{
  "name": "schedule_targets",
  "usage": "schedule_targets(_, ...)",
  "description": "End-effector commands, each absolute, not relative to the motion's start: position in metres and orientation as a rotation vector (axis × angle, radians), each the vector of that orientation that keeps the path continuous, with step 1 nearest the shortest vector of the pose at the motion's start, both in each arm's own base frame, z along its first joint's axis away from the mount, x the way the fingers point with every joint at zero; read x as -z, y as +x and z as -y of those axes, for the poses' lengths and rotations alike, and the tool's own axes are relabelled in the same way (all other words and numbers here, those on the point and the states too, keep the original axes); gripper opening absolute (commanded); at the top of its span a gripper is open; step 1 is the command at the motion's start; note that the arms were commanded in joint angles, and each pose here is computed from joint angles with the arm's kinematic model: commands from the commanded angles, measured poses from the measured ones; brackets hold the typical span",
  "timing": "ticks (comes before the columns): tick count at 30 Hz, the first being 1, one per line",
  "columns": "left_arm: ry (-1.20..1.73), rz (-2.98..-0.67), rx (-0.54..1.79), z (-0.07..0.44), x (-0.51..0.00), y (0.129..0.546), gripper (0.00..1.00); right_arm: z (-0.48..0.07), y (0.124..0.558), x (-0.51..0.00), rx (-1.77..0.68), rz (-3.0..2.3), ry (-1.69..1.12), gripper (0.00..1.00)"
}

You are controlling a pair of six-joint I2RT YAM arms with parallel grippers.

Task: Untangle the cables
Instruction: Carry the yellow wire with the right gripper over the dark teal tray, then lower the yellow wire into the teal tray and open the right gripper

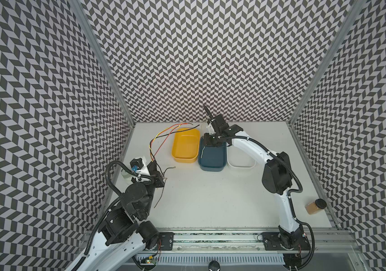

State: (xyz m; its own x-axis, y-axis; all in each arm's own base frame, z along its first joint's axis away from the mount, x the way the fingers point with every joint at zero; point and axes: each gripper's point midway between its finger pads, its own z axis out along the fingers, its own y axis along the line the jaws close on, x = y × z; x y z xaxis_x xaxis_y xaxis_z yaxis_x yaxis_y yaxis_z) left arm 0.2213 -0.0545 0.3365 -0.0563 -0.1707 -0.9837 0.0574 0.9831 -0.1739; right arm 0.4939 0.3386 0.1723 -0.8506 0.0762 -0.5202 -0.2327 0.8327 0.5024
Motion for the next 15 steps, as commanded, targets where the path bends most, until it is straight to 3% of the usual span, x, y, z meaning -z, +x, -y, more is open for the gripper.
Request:
schedule_targets(1,-0.101,-1.597,0.191,0.053,-0.34,0.222,0.0,-0.334,0.498,-0.166,-0.765,-2.468,-0.093,0.0)
schedule_targets(15,-0.093,-1.591,0.194,0.053,-0.34,0.221,0.0,-0.313,0.486,-0.086,-0.603,-2.671,-0.032,0.0)
